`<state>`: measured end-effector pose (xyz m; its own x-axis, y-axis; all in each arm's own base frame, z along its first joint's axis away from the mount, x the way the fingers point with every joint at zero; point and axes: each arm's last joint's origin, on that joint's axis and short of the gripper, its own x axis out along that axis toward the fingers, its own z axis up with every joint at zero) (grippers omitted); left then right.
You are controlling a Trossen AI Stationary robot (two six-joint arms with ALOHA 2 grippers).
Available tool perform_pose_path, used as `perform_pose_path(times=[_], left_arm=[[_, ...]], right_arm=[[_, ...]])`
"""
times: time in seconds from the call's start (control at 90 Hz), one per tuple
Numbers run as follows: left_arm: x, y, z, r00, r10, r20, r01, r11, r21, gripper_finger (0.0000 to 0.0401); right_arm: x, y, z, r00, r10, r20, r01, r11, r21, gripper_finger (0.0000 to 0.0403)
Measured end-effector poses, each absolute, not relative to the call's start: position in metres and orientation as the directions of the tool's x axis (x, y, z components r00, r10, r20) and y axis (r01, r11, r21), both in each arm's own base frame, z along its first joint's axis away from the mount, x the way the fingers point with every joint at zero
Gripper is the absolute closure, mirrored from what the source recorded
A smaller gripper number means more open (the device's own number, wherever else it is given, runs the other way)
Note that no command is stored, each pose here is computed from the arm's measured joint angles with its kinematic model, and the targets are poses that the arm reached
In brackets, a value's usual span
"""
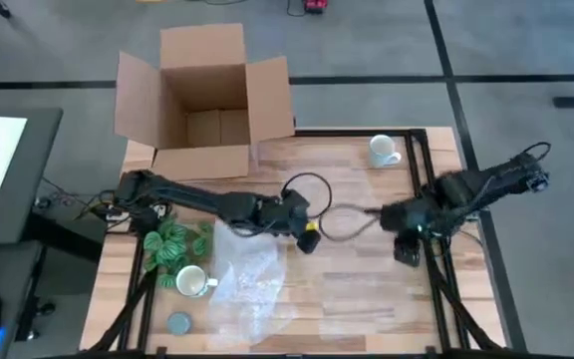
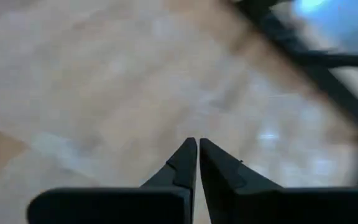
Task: Wrap mug
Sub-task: Wrap the green mug with bubble wrap
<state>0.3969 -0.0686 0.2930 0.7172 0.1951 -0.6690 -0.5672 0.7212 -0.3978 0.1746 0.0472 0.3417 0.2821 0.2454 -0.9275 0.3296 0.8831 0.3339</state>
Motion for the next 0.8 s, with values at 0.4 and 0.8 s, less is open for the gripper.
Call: perform_pose_path(times=[0.4, 0.8], left_arm=[[0.387, -0.139, 0.313, 0.859, 0.071, -0.507, -0.403, 0.704, -0.585, 0.0401], [0.392, -0.147, 0.299, 0.847, 0.083, -0.525, -0.459, 0.612, -0.644, 0.0401]], right_arm=[[0.19, -0.107, 0.314, 0.198, -0.063, -0.978, 0.575, 0.816, 0.064, 0.0258], [0.19, -0.186, 0.264, -0.001, -0.047, -0.999, 0.548, 0.836, -0.04, 0.0156]])
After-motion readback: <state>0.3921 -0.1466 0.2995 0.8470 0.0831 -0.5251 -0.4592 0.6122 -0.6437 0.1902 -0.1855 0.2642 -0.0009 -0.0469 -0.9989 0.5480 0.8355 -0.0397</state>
